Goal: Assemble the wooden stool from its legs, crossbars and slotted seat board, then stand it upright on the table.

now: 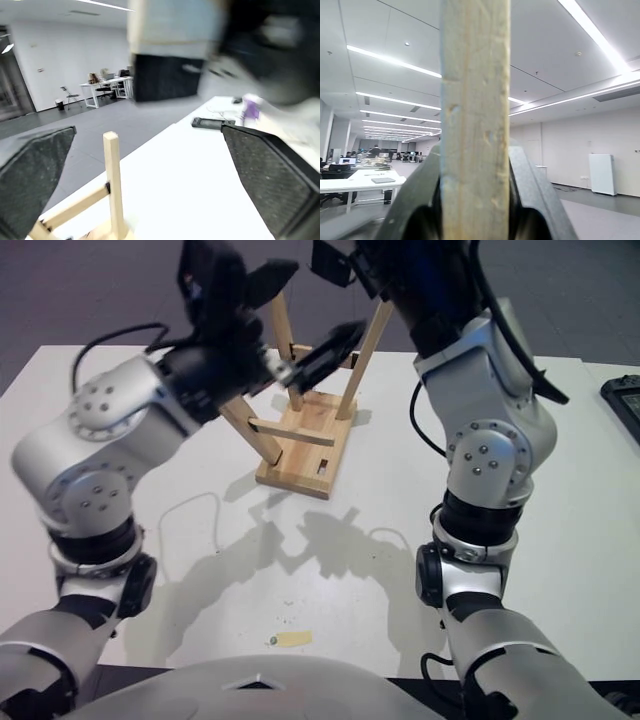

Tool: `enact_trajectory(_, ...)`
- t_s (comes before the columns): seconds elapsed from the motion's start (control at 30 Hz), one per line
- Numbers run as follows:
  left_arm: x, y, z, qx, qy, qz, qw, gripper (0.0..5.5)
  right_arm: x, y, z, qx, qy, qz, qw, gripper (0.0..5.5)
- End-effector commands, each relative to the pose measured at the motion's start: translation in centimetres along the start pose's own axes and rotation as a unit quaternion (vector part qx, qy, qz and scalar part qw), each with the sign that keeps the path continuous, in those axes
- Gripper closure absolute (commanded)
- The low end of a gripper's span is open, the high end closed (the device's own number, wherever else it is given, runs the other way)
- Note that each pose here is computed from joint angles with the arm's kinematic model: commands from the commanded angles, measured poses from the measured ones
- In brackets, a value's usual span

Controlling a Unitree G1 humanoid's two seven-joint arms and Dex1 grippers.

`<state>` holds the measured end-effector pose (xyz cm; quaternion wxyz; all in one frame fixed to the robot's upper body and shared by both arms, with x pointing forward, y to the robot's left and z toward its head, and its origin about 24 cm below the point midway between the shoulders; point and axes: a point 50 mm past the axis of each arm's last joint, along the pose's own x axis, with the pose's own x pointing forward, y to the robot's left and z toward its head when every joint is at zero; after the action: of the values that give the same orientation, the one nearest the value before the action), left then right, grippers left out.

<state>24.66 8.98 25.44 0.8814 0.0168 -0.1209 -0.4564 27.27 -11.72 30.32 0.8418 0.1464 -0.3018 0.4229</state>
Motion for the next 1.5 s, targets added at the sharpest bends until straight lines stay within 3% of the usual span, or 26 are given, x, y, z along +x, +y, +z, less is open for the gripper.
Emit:
enact_trajectory(0.03, -4.2, 3.2, 3.3, -0.014, -0.081, 0.003, 0.997, 0.1, -0.4, 0.1, -0.3, -0.008, 0.026, 0.024, 0.999, 4.48)
enact_trajectory(0.13, -4.3, 6.0, 5.9, 0.021, -0.091, 0.068, 0.993, 0.1, -1.0, -0.1, -1.0, -0.046, 0.052, 0.014, 0.997, 4.48)
enact_trajectory(0.23, -1.9, 4.5, 7.0, 0.02, -0.091, 0.047, 0.995, 0.1, -1.1, 0.1, -2.0, -0.09, 0.06, 0.0, 0.994, 4.48)
enact_trajectory(0.43, 1.0, 0.7, 5.1, 0.003, -0.039, 0.008, 0.999, 0.1, -0.6, 0.7, -3.7, -0.128, 0.062, -0.013, 0.99, 4.48)
enact_trajectory(0.87, 5.4, 2.5, 5.2, -0.138, -0.068, 0.057, 0.987, 0.1, -0.9, 0.4, -4.9, -0.179, 0.075, -0.014, 0.981, 4.48)
enact_trajectory(1.37, 7.0, 2.4, 6.2, -0.151, -0.06, 0.021, 0.986, 2.73, -1.1, -0.3, -5.3, -0.196, 0.084, -0.032, 0.977, 4.48)
enact_trajectory(1.5, 5.4, 2.5, 6.0, -0.141, -0.065, 0.015, 0.988, 3.1, -1.2, -0.3, -5.5, -0.195, 0.088, -0.036, 0.976, 4.48)
